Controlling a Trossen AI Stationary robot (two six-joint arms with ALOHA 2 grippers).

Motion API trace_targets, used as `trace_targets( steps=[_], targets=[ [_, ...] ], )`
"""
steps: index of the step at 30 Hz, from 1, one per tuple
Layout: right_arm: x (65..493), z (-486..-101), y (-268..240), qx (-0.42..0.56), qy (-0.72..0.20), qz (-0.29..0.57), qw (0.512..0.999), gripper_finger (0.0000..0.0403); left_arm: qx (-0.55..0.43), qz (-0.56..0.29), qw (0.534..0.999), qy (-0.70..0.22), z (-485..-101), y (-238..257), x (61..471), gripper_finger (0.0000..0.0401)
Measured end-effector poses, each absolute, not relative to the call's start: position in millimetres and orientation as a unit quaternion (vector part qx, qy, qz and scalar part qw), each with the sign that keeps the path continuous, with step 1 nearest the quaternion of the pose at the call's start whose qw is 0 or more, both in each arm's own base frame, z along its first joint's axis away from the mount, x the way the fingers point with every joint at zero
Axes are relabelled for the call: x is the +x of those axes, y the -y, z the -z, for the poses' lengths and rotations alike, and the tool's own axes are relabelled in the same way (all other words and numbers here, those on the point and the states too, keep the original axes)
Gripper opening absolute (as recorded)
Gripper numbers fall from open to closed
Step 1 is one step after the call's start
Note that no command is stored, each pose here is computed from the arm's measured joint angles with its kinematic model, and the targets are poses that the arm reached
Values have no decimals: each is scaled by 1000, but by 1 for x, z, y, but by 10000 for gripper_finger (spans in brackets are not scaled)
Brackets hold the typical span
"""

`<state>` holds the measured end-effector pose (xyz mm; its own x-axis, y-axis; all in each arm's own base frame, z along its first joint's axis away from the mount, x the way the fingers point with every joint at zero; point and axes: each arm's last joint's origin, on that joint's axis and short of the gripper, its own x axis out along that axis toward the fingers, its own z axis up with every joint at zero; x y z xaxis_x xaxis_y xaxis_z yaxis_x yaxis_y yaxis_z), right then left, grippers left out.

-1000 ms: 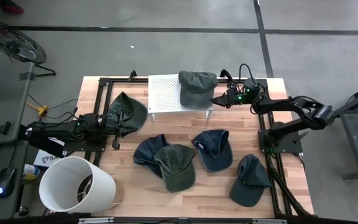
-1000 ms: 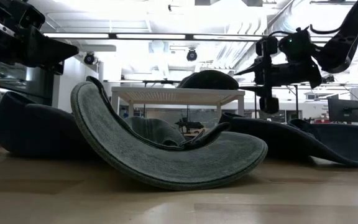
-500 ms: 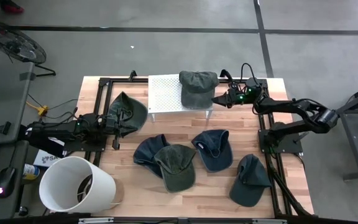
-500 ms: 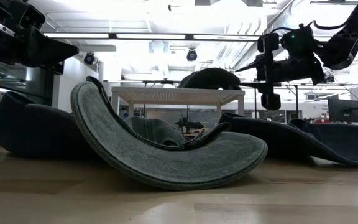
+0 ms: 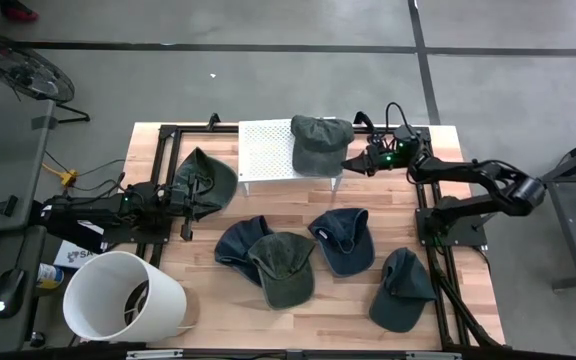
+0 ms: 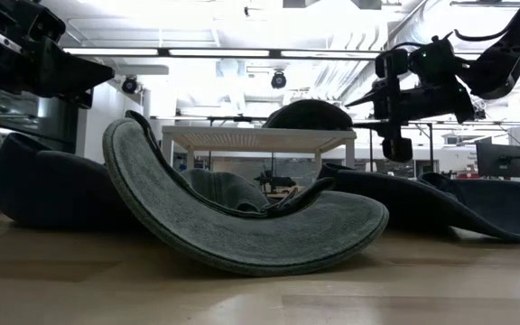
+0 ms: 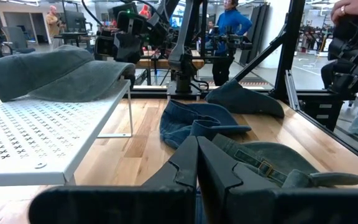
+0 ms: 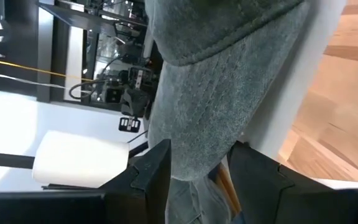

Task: Pick & Place hat
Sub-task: Put the top right gray cap on the shelf

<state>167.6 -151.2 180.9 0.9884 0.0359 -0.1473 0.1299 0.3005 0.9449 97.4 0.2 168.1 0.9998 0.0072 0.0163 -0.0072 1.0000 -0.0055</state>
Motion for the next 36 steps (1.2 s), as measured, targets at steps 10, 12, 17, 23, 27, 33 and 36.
trace_targets(
  steps=[10, 12, 17, 23, 27, 33, 36],
  targets=[
    [160, -180, 155, 586, -68, 57, 805, 149, -3, -4, 1000, 8, -168, 0, 97, 5],
    [159, -179, 157, 582, -66, 69, 807, 149, -3, -4, 1000, 8, -168, 0, 97, 5],
    [159, -177, 158, 575, -63, 97, 810, 149, -3, -4, 1000, 8, -168, 0, 97, 5],
    [158, -175, 159, 570, -57, 132, 809, 149, -3, -4, 1000, 8, -168, 0, 97, 5],
    [158, -174, 160, 569, -51, 153, 807, 149, -3, -3, 1000, 8, -168, 0, 97, 5],
    [158, -174, 160, 565, -50, 155, 809, 149, -3, -4, 1000, 8, -168, 0, 97, 5],
    [158, -174, 160, 562, -51, 154, 811, 146, -3, -4, 1000, 8, -168, 0, 97, 5]
  ],
)
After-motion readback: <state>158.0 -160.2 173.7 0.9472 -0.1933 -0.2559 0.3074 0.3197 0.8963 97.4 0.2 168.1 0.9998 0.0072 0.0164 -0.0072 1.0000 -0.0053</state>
